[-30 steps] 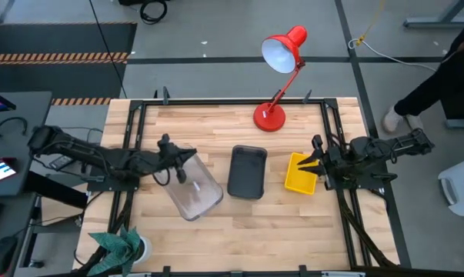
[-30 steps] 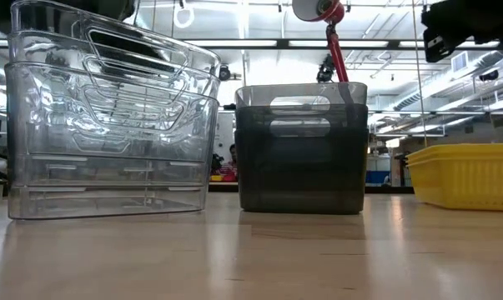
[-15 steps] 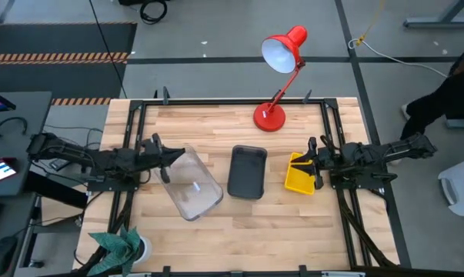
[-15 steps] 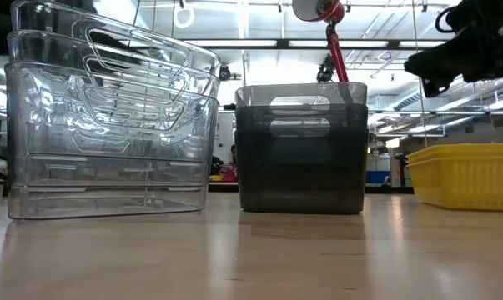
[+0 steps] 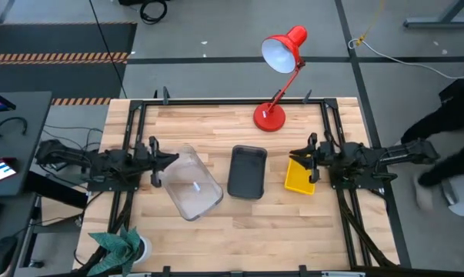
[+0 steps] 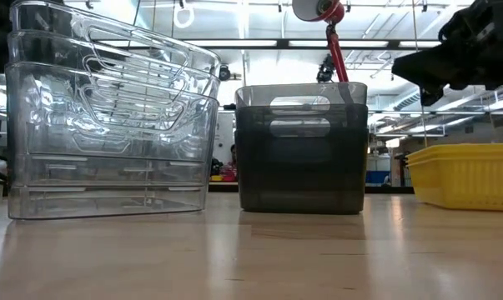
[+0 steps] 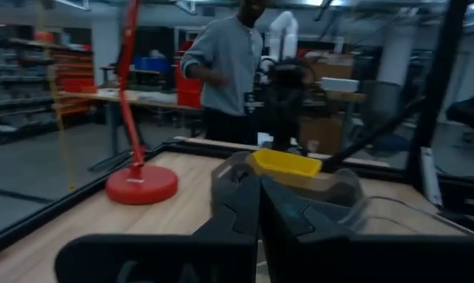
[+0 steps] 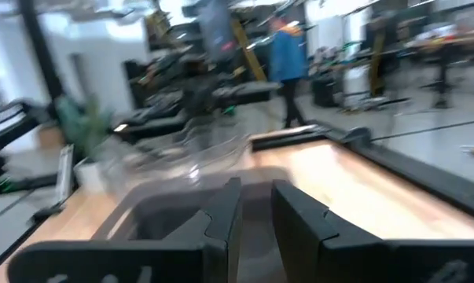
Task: Stack baskets by color
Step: Return to Home Position
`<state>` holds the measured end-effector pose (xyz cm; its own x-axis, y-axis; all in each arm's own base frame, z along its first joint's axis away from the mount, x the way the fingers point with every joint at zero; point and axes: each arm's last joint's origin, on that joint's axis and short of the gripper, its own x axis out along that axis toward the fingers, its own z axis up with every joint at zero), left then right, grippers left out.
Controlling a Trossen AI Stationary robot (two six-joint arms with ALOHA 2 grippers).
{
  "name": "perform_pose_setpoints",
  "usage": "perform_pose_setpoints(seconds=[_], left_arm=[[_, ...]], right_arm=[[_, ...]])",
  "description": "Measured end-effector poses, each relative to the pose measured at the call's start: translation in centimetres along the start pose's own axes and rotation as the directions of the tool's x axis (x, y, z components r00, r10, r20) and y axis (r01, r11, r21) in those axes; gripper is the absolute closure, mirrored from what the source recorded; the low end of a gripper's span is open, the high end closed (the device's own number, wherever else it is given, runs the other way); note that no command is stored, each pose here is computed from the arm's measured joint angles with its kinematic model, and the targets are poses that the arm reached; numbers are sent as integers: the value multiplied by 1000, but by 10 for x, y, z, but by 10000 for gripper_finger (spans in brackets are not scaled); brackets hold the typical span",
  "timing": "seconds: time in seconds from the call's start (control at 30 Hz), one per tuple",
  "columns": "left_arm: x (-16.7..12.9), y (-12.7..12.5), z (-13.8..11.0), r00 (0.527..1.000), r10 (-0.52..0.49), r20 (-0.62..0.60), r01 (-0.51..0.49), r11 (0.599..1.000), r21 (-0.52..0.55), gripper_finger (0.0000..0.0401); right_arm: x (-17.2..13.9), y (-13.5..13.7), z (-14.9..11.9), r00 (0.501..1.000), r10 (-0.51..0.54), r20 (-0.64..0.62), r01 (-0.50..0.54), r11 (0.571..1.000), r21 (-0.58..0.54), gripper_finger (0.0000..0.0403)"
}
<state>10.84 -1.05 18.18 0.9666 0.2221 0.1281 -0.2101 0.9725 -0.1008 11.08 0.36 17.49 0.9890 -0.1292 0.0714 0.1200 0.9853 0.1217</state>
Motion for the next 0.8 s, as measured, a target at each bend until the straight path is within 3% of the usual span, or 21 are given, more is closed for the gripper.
perform_pose_setpoints(seconds=[0.2,0.37,0.57,0.8], left_arm=[[-6,0,5,994,-93,50,94,995,-17,392],[-8,0,9,991,-96,91,101,993,-53,392],[-8,0,9,992,-95,85,111,973,-202,392],[-8,0,9,992,-96,85,112,971,-210,392]], right_arm=[[0,-3,5,995,-90,52,89,996,19,325],[0,-3,5,995,-87,55,86,996,18,325],[0,-3,5,995,-87,55,86,996,18,325],[0,-3,5,995,-86,56,86,996,18,325]])
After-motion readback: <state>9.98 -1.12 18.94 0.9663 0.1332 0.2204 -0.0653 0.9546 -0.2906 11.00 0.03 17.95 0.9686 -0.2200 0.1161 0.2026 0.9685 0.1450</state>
